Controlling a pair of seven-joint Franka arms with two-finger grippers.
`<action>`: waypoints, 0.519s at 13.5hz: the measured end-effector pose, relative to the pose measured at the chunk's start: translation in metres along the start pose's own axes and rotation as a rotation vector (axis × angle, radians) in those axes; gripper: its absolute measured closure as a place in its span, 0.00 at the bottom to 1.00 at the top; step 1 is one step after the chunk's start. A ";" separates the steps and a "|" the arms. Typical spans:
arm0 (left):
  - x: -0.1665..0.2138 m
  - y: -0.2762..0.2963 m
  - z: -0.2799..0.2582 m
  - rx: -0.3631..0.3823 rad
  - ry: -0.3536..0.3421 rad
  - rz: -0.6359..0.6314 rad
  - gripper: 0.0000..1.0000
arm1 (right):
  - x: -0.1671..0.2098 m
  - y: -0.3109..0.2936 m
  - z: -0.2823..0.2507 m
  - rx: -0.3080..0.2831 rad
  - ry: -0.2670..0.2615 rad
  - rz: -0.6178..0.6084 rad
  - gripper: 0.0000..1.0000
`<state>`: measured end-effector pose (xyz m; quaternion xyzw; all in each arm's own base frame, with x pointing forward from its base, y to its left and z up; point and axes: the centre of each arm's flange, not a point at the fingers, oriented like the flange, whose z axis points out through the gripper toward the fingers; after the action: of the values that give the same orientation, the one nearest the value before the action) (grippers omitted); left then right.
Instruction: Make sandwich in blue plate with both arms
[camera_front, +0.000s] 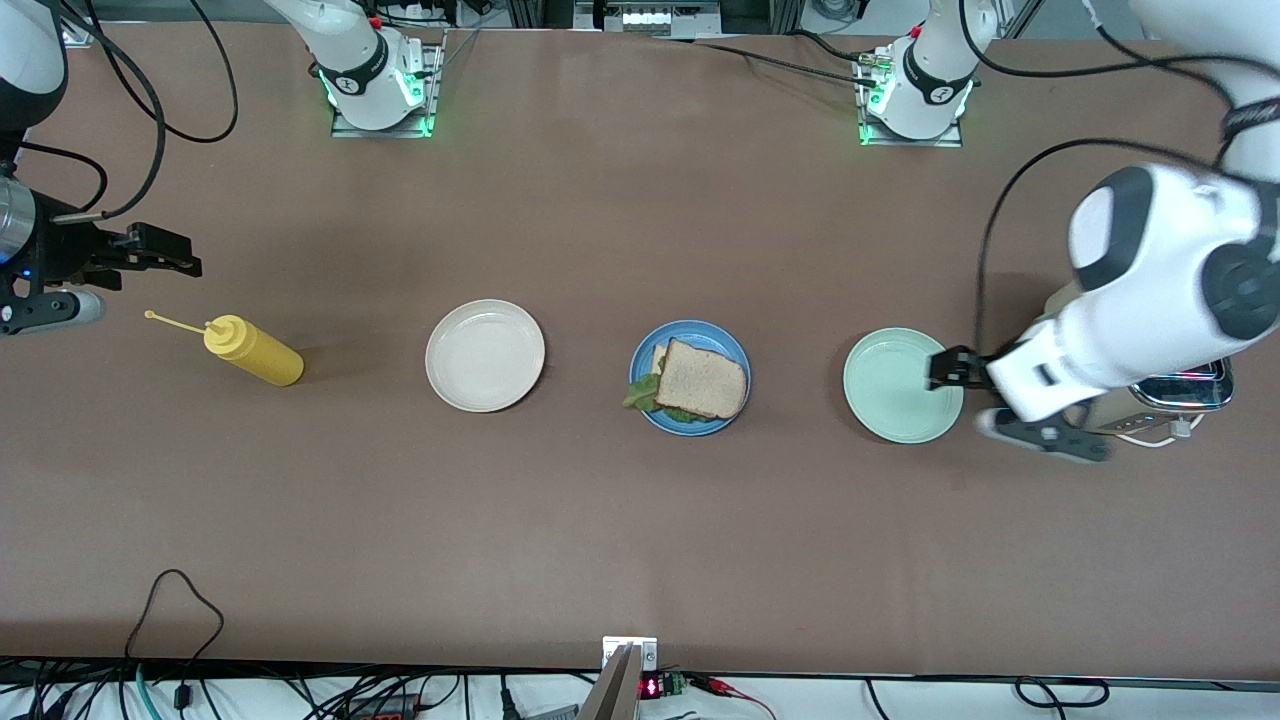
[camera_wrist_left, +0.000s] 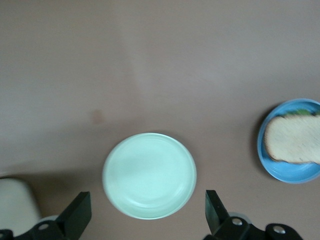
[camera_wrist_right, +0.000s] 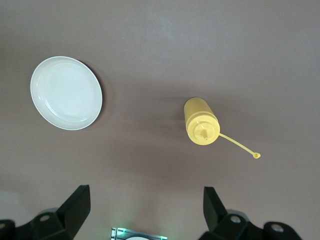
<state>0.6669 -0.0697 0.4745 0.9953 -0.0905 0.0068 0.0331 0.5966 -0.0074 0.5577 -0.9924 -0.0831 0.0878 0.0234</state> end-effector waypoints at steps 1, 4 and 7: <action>-0.003 -0.015 -0.022 0.021 0.030 -0.028 0.00 | -0.001 -0.002 -0.001 0.000 -0.002 0.000 0.00; -0.044 -0.059 -0.090 0.036 0.028 -0.148 0.00 | -0.007 -0.005 -0.004 0.001 -0.012 0.011 0.00; -0.090 -0.071 -0.130 0.031 -0.003 -0.212 0.00 | -0.014 -0.003 -0.004 0.000 -0.020 0.029 0.00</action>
<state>0.5902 0.0252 0.5977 0.9997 0.0154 0.0032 0.0183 0.5832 -0.0070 0.5639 -0.9926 -0.0688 0.0978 0.0215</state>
